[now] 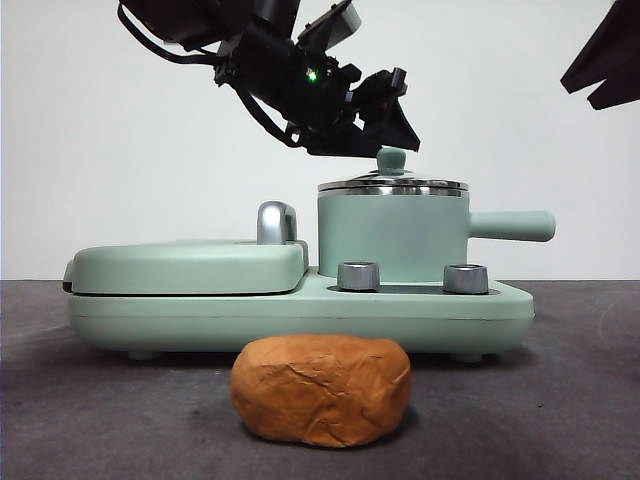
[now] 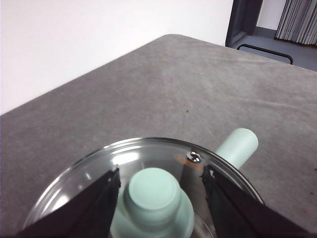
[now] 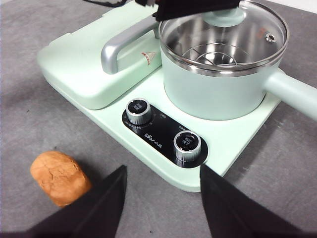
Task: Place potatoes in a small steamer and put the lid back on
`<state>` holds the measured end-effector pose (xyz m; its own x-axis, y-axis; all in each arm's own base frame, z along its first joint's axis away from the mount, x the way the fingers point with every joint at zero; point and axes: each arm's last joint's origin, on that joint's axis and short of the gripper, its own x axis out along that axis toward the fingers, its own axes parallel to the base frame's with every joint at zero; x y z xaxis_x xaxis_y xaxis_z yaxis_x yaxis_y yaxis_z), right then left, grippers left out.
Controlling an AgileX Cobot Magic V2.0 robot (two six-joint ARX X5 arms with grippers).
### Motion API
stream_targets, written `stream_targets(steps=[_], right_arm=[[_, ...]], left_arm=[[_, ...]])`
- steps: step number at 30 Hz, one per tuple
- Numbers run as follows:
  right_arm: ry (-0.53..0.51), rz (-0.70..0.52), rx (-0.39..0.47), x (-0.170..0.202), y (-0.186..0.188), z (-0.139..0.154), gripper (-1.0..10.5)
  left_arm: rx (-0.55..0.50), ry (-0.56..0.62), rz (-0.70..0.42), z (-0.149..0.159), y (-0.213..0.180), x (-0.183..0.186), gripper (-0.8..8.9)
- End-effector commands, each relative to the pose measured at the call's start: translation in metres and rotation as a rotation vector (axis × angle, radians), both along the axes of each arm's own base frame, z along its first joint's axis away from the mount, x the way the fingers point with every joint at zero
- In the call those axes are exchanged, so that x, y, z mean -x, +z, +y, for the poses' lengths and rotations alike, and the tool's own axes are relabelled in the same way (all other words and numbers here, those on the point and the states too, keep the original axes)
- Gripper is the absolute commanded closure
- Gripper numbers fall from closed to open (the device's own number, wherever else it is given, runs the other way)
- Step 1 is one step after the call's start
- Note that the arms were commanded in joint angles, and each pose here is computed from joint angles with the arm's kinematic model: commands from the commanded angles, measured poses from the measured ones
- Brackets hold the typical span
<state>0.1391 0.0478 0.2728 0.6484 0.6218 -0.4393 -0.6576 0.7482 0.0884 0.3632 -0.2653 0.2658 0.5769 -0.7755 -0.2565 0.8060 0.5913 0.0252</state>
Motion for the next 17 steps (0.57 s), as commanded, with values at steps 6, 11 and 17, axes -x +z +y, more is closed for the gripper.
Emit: stream_targets(steps=[6,11,17], right_arm=[[-0.001,-0.018,-0.013,-0.0009,0.0063,0.0009,7.1],[0.000,-0.016,-0.012,-0.0008,0.0061,0.0009,7.1],[-0.002,-0.014,-0.015,-0.0008,0.0061,0.0009,7.1]], left_arm=[[-0.005,-0.008,-0.004,-0.0071,-0.0030,-0.0032,7.02],[-0.013,-0.007,0.004,-0.0062,-0.0041,-0.0035,7.43],[-0.039,-0.012,0.008,-0.0058,-0.0063,-0.0029,7.98]])
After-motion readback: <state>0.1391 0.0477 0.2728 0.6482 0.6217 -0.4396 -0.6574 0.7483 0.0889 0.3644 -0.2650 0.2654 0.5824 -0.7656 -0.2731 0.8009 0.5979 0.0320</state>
